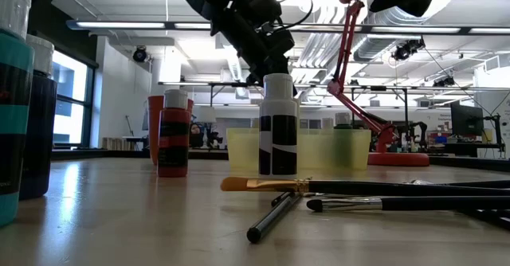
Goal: Pick & Place Paint Supplies
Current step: Put the light yellow paint bottle into the yellow bin, then put the red paint bottle into the yellow bin
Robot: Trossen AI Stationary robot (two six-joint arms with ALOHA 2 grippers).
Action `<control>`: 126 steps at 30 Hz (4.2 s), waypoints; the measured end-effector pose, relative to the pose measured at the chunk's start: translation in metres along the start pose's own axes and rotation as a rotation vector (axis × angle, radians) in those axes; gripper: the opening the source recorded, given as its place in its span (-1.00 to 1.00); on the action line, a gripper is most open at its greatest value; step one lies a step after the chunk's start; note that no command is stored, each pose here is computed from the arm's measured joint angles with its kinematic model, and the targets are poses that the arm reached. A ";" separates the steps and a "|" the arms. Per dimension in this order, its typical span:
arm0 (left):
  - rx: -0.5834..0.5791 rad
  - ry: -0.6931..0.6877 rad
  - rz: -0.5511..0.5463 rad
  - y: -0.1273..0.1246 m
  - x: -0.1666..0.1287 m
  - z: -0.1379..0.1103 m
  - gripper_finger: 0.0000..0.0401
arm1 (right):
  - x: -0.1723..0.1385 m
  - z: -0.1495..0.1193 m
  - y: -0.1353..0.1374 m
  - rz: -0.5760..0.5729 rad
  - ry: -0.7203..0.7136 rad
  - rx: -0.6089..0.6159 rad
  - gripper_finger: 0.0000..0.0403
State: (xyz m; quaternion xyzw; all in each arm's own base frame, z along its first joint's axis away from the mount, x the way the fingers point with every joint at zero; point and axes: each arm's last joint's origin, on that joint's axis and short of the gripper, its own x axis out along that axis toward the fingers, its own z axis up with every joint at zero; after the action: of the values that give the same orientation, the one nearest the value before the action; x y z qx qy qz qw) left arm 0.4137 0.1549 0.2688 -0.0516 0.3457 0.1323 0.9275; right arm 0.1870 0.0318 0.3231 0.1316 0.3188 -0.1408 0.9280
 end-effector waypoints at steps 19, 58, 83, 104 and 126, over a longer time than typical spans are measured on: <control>-0.004 0.009 0.004 0.002 0.001 -0.002 -0.06 | 0.000 0.000 0.000 0.003 0.003 -0.003 -0.98; 0.031 0.004 0.004 0.002 0.002 -0.001 -0.05 | 0.000 0.000 0.000 0.003 0.003 -0.004 -0.98; 0.073 0.009 0.013 0.002 0.003 -0.002 0.68 | 0.000 0.000 0.000 0.003 0.004 -0.004 -0.98; 0.075 -0.041 0.018 0.002 -0.050 0.055 0.66 | 0.000 0.000 0.000 0.003 0.004 -0.004 -0.98; 0.069 0.113 -0.126 -0.037 -0.103 0.070 0.66 | 0.000 0.000 0.000 0.006 0.006 0.002 -0.98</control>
State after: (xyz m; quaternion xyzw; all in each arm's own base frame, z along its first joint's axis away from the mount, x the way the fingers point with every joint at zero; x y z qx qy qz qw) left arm 0.3934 0.1109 0.3887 -0.0484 0.3978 0.0584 0.9143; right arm 0.1870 0.0321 0.3228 0.1341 0.3210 -0.1380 0.9273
